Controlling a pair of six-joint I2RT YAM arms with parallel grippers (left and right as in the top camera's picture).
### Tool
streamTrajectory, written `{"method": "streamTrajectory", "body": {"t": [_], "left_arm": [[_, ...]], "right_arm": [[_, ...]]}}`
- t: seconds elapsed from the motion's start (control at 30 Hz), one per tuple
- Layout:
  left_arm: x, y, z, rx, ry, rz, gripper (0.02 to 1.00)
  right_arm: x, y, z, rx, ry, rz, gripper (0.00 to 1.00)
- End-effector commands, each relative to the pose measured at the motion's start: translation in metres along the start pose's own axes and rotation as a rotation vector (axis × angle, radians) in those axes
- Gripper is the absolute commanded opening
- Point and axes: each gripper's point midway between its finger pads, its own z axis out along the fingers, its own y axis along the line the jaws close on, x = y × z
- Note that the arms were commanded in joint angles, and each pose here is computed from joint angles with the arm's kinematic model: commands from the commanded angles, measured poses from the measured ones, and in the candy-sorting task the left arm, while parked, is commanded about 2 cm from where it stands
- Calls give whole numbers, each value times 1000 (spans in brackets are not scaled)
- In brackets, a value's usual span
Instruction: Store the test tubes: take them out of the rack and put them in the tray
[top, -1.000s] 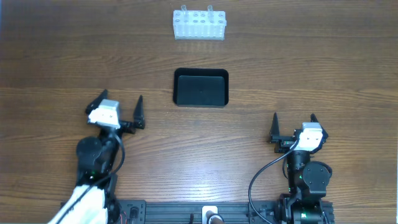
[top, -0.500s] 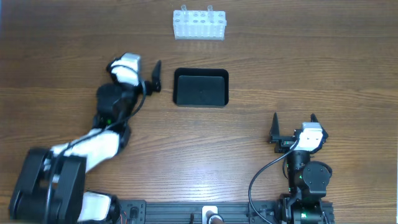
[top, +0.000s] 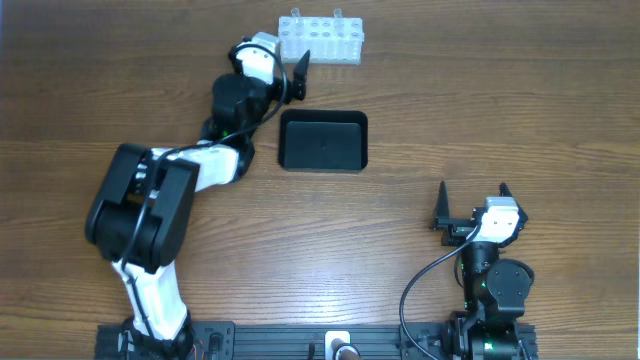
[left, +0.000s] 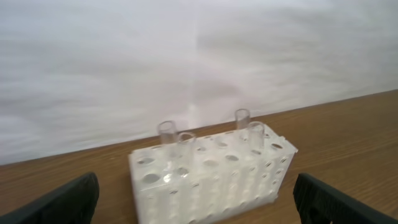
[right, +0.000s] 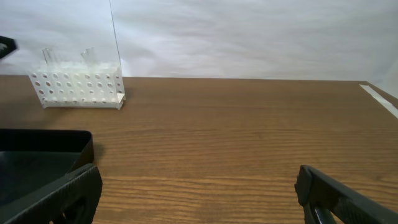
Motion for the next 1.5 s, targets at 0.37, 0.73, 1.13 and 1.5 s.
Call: {"method": "streamTrajectory", "body": {"t": [0.37,0.73,1.13,1.5], "left_arm": [[2,-16,68,52,-87,-5,1000],[12,-6,72,-7,-79,-1,930],[26,6,73,-73,-45,-4,746],[32,11,73,-102,-37,-5,759]], "right_arm": [[4,-3,0,15,10,3,991],[4,-3,0,15,10,3,993],[4,-3,0,15,10,3,991],[4,-3,0,15,10,3,993]]}}
